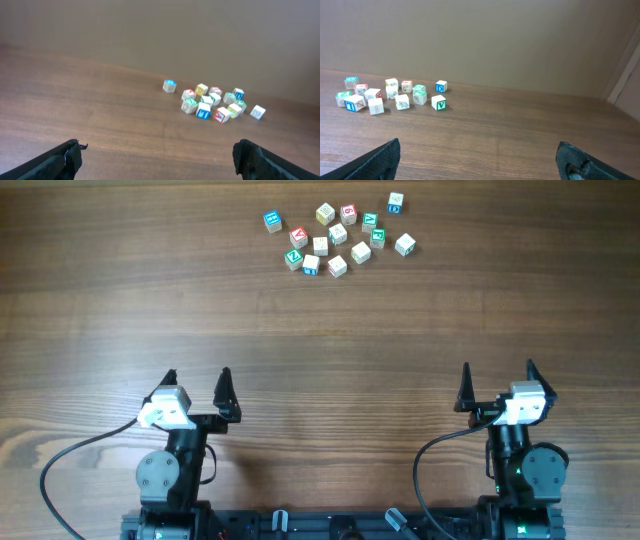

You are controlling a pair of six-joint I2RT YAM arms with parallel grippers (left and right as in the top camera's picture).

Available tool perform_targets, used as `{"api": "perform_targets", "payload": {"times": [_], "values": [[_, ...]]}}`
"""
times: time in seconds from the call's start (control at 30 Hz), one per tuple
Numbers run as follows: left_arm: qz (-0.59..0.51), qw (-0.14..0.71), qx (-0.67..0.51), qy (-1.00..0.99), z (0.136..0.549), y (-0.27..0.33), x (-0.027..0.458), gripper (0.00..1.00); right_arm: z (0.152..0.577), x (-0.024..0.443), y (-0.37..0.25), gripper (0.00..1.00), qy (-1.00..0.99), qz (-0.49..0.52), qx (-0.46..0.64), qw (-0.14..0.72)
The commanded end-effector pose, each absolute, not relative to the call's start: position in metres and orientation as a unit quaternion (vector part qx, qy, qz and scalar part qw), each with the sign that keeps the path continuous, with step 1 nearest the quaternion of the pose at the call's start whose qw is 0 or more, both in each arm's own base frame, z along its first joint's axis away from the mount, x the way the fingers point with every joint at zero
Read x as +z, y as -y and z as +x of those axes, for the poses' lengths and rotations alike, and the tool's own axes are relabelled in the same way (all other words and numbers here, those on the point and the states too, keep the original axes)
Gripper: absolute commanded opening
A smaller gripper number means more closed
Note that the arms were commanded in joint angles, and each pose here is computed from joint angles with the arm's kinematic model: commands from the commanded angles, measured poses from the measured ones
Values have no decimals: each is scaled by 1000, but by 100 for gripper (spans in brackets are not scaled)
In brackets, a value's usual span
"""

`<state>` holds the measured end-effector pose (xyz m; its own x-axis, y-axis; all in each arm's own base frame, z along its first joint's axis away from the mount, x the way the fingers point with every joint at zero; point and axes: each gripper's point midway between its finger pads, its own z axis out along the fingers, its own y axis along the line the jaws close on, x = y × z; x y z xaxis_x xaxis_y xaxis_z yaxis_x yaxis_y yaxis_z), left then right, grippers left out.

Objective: Form a circle

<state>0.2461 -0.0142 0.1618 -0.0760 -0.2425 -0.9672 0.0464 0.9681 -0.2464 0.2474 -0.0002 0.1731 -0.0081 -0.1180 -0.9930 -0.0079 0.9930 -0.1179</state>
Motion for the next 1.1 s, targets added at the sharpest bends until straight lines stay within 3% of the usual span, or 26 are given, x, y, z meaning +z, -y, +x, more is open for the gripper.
{"api": "perform_targets", "payload": {"times": [0.0,0.3,0.63,0.9,1.07], "values": [[-65,673,-98,-730,246,13,157,100,247,173,-1,100,-708,-51,-41,703],[54,715,-317,-621,218,84,237,100,247,173,-1,100,-708,-51,-41,703],[79,693,-257,-669,210,81,314,100,247,173,-1,100,-708,-51,-41,704],[72,620,-245,-742,284,84,386,100,247,173,-1,100,-708,-51,-41,704],[65,545,-239,-801,361,88,417,100,247,173,-1,100,-708,-51,-41,703]]}}
